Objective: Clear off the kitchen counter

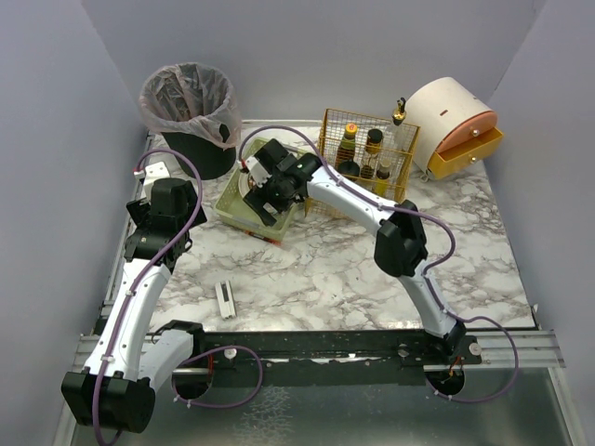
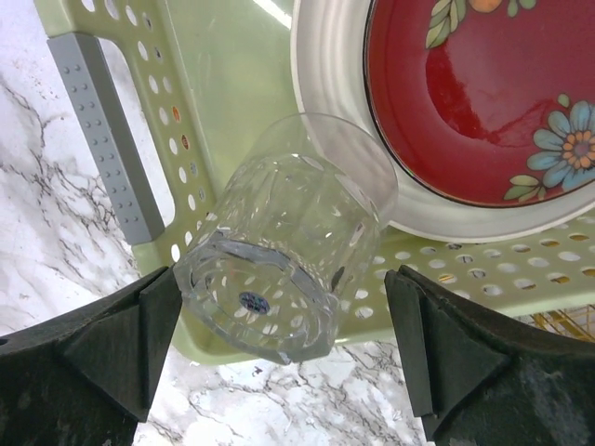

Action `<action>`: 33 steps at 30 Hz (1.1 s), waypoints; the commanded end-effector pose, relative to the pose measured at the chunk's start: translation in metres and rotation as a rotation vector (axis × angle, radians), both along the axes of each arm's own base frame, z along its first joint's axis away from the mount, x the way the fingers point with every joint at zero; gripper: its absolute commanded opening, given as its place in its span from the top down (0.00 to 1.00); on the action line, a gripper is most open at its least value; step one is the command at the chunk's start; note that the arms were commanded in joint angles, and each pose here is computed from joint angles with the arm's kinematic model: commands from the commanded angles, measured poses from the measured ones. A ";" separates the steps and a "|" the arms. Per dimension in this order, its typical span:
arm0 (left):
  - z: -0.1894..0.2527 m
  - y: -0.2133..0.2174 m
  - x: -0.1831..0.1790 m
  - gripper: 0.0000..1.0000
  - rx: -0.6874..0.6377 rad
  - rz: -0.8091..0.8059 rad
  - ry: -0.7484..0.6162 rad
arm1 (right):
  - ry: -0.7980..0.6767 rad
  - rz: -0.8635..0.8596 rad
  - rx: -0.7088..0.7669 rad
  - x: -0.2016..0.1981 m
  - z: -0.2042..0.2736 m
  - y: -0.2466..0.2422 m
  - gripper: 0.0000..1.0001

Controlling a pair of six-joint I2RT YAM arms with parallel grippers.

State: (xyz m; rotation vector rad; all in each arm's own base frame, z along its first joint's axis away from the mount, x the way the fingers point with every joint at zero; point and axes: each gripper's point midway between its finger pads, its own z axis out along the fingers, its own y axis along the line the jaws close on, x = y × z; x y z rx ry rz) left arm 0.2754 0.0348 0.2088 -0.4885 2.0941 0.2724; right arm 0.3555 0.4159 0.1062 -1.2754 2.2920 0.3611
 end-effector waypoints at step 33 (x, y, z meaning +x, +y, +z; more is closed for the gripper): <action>-0.048 -0.031 0.148 0.27 0.089 -0.279 0.075 | -0.299 -0.153 0.511 -0.114 0.164 -0.125 0.14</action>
